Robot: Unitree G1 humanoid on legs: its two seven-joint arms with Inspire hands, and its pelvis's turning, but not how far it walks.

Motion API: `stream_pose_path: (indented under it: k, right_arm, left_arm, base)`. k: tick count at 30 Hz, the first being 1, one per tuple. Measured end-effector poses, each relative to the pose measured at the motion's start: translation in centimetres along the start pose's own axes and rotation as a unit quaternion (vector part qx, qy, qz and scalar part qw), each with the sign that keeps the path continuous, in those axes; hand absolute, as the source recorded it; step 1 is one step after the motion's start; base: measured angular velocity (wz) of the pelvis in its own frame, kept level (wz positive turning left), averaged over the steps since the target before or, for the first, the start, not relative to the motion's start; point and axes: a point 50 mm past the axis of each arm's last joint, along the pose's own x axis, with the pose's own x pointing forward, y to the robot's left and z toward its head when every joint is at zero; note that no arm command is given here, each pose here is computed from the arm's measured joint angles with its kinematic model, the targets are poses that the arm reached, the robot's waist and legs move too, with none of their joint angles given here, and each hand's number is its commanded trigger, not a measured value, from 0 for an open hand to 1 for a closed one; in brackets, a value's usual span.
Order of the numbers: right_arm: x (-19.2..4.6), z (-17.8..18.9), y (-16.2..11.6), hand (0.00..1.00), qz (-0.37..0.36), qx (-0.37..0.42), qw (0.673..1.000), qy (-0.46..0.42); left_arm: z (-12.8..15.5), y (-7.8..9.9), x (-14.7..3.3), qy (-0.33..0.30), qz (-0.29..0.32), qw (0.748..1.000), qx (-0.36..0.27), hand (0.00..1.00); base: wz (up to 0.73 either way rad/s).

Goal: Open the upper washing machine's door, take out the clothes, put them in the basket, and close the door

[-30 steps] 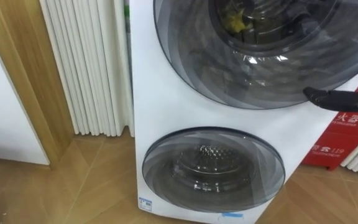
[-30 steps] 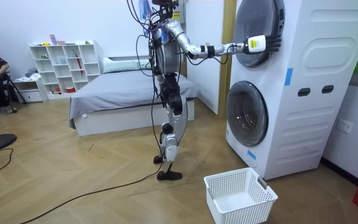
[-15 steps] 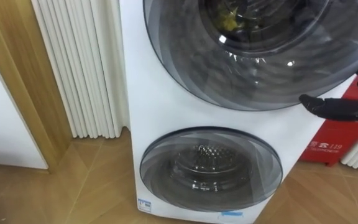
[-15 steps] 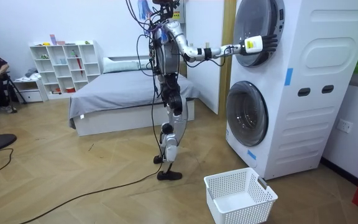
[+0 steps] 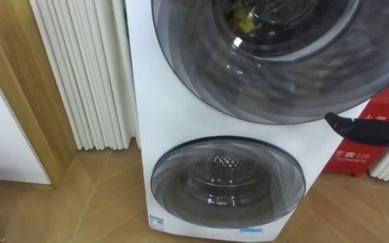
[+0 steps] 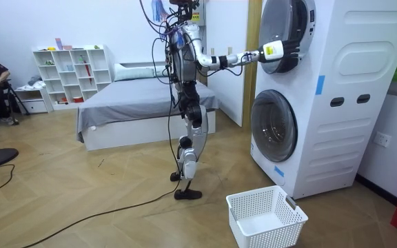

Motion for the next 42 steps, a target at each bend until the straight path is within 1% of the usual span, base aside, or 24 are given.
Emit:
stream_pose_path:
  k: [7, 13, 20, 22, 29, 37, 39, 42]
  right_arm:
    - [-1.2, 0.5, 0.4, 0.00, 0.022, -0.005, 1.000, -0.014]
    - [-2.6, 1.2, 1.0, 0.00, 0.051, -0.047, 0.997, -0.042]
    - [-3.2, 2.3, 1.6, 0.00, 0.084, -0.056, 0.993, -0.068]
    - [-3.7, 2.5, 1.7, 0.00, 0.097, -0.056, 0.991, -0.070]
    - [-5.1, 2.5, 2.7, 0.00, 0.118, -0.028, 0.990, -0.074]
    - [-6.4, 3.0, 3.7, 0.00, 0.151, -0.003, 0.985, -0.086]
    - [-6.7, 3.1, 4.1, 0.00, 0.165, 0.013, 0.982, -0.088]
    - [-7.0, 3.1, 4.8, 0.00, 0.196, 0.021, 0.977, -0.087]
  left_arm:
    - [-0.2, -0.1, 0.1, 0.003, 0.003, 1.000, -0.001, 0.00]
    - [-0.3, -0.4, 0.1, 0.003, 0.002, 1.000, -0.002, 0.00]
    - [-0.3, -0.8, 0.1, 0.004, -0.004, 1.000, -0.003, 0.00]
    - [-0.2, -0.9, 0.1, 0.001, -0.005, 1.000, -0.004, 0.00]
    - [0.0, -1.2, 0.1, -0.006, -0.008, 1.000, -0.006, 0.00]
    - [1.3, -1.5, 0.3, -0.021, -0.013, 1.000, 0.004, 0.00]
    - [1.4, -1.5, 0.4, -0.020, -0.015, 1.000, 0.005, 0.00]
    - [1.6, -2.1, 0.4, -0.023, -0.023, 0.999, 0.006, 0.00]
  base:
    - [-0.07]
    - [-0.14]
    - [-0.11]
    - [-0.05]
    - [-0.09]
    - [-0.09]
    - [-0.14]
    - [-0.22]
